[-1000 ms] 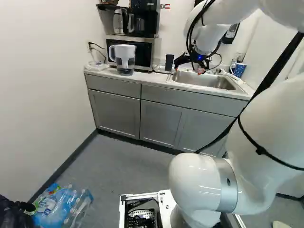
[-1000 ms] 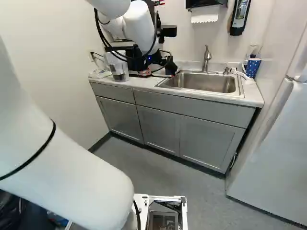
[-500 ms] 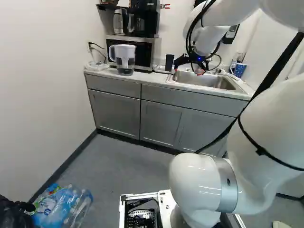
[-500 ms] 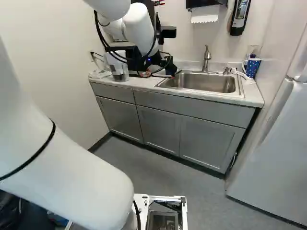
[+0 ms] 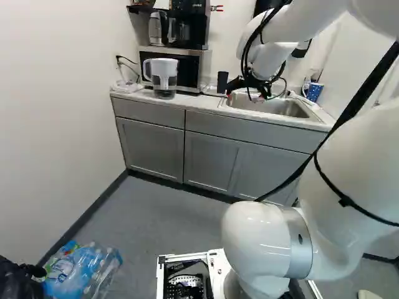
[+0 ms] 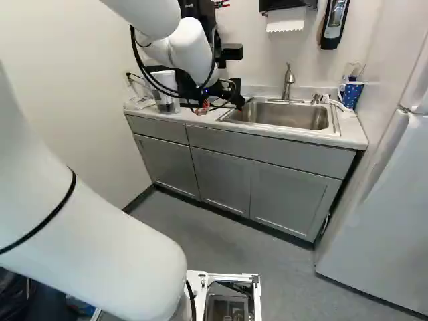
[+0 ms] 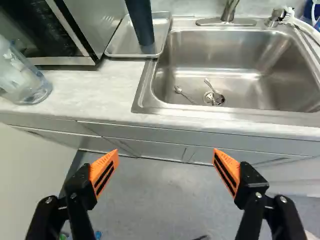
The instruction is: Rinse the cup and place it in the tray
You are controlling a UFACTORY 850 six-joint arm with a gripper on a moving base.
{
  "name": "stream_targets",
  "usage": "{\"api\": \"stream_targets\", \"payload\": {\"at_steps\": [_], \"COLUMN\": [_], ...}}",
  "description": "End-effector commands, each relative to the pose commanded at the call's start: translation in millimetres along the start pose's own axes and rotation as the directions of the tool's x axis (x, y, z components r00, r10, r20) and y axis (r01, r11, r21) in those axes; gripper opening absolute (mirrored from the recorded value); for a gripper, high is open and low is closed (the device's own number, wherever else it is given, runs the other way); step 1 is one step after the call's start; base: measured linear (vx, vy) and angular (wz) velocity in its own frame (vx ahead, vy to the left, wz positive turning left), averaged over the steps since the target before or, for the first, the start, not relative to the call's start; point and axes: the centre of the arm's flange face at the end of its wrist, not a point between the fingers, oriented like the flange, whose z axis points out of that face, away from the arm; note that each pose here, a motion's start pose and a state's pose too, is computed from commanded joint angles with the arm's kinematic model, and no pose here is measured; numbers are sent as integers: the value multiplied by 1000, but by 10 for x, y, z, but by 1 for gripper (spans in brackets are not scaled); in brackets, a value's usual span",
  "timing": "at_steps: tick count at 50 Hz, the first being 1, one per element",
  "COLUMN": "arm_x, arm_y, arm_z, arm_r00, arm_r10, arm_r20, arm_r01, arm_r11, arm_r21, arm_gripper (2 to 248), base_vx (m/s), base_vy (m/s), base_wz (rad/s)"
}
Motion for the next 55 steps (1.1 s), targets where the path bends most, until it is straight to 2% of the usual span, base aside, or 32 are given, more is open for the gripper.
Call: {"api": "stream_targets", "payload": {"at_steps": [28,55], "arm_x": [-487,-1221], "arm_y": [-119,-265], "arm_z": [222,416], "arm_r00": [997,981], "arm_r10": [-37,-87], "arm_r20": [-72,-174], "arm_r01": [37,93], "arm_r11": [999,995], "arm_r21": [7,30], "arm_gripper": [247,247], "base_vx": [0,0], "base_vy": [0,0], "base_wz": [0,0]}}
